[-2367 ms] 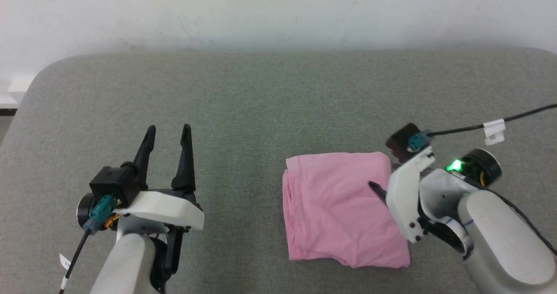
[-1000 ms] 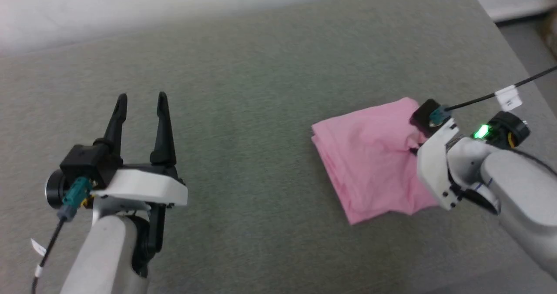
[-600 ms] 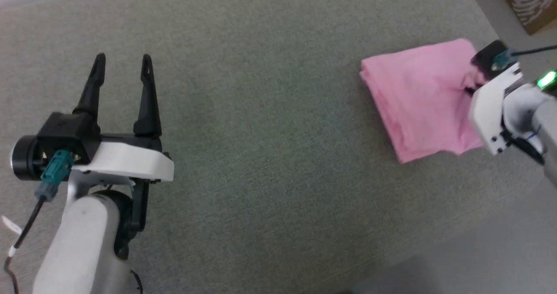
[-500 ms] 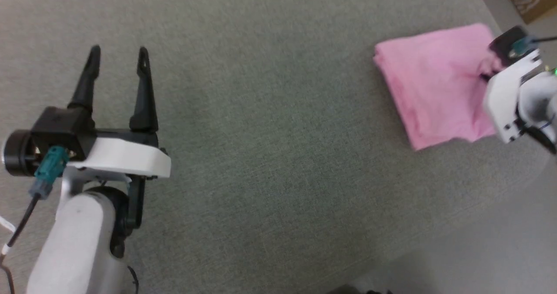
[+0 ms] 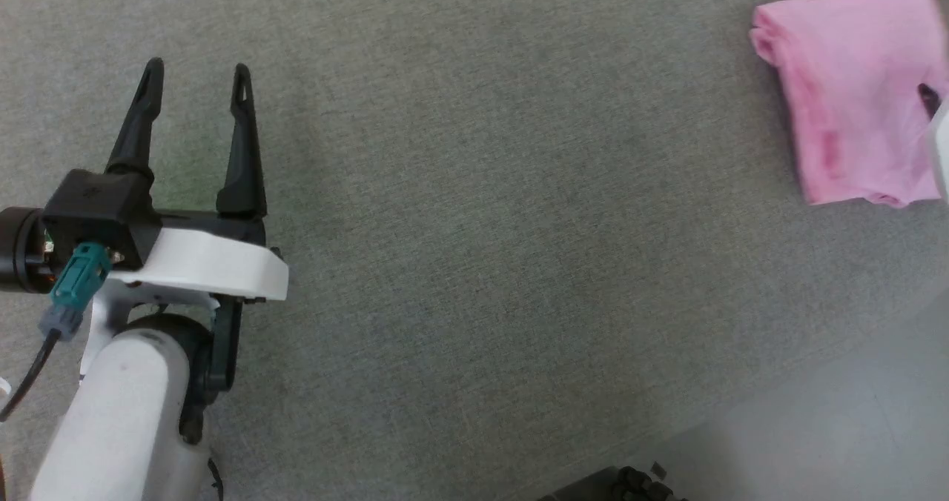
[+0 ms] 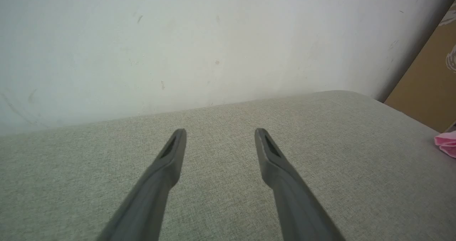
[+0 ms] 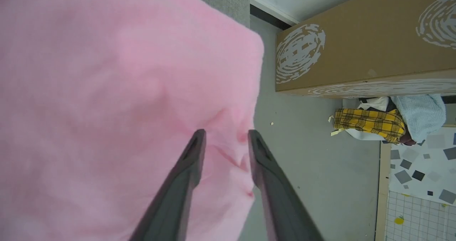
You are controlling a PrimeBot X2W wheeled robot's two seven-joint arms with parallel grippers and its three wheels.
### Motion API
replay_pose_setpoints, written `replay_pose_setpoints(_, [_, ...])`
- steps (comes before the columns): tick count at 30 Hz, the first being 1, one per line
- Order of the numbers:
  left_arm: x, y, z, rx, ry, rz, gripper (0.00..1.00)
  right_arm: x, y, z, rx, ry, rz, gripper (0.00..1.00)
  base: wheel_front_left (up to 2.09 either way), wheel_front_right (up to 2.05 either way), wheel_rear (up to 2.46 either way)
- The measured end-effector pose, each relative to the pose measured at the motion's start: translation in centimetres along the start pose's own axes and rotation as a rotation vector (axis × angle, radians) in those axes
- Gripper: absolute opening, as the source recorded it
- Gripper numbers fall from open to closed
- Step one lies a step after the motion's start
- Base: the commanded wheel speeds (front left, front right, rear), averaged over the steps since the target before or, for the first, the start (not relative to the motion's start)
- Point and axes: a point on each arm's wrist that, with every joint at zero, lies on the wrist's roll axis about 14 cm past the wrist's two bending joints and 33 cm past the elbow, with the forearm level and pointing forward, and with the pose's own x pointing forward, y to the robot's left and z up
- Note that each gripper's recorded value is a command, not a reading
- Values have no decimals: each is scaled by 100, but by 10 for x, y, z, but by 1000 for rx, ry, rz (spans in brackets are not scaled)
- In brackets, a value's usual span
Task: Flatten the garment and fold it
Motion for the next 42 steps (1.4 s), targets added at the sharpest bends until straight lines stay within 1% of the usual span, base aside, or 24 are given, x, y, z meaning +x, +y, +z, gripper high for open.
replay_pose_setpoints(4, [-1,1,1,2,-1,3,100,1,0,4,15,-22,-3,100,0,0,0])
replay_pose_setpoints(6, [-1,1,6,6,-12,4,100,-2,-2,16,61,-81,-7,100,0,0,0])
replay_pose_setpoints(9, [-3,0,17,2,-45,8,100,-13,-13,51,136,-245,-23,100,0,0,0])
replay_pose_setpoints(14, [-15,-2,36,-24,-94,29,100,-52,-33,122,250,-561,-29,100,0,0,0])
replay_pose_setpoints(18, [-31,-2,50,-31,-130,51,100,-94,-39,169,327,-772,4,100,0,0,0])
replay_pose_setpoints(23, [-55,4,71,-20,-179,103,100,-160,-44,214,442,-1040,57,100,0,0,0])
replay_pose_setpoints(26, [-70,9,81,-9,-196,133,100,-187,-30,222,506,-1144,102,100,0,0,0])
replay_pose_setpoints(30, [-90,18,102,1,-247,187,100,-206,-4,221,614,-1219,152,100,0,0,0])
replay_pose_setpoints(36, [-122,40,127,31,-308,285,100,-223,48,219,770,-1266,233,100,0,0,0])
replay_pose_setpoints(39, [-140,50,133,39,-324,333,100,-234,70,218,813,-1283,254,100,0,0,0])
replay_pose_setpoints(42, [-155,58,139,42,-338,369,100,-240,85,212,818,-1284,257,100,0,0,0])
